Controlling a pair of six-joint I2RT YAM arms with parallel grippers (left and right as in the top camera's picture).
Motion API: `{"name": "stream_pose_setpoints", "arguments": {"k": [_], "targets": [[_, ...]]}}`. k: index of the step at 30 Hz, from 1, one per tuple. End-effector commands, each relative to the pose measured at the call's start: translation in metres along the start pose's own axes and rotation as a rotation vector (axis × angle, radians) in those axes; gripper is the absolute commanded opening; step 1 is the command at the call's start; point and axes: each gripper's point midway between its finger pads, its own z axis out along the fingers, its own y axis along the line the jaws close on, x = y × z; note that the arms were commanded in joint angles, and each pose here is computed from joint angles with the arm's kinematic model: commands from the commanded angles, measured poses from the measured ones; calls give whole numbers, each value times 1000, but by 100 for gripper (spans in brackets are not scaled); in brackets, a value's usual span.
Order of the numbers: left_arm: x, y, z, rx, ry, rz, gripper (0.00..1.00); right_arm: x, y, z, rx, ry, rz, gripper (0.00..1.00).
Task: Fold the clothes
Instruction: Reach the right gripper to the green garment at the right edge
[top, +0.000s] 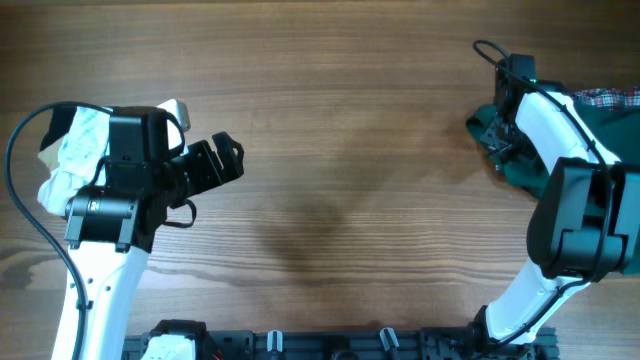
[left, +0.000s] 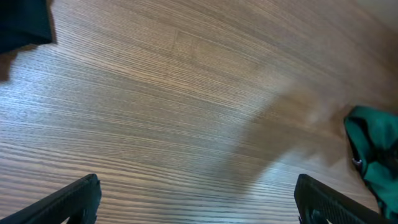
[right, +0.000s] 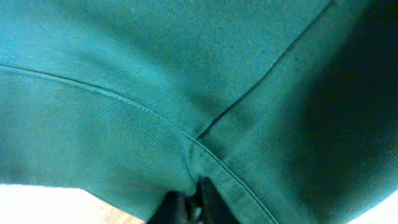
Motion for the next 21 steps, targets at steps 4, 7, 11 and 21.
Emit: {"name": "stream_pose_setpoints", "arguments": {"k": [4,7,11,21], "targets": [[-6,-5,-3,25,-12,0,100,-33,6,-138,-330,-214,-73,4],[-7,-6,-3,26,-15,1,100,-32,13,-245,-639,-409,-175,4],[-11,-8,-3,35,-32,5,100,-8,12,-342,-874,-627,-259,4],[-11,-8,-3,36,-34,6,100,11,29,-325,-624,-652,-288,25]]}}
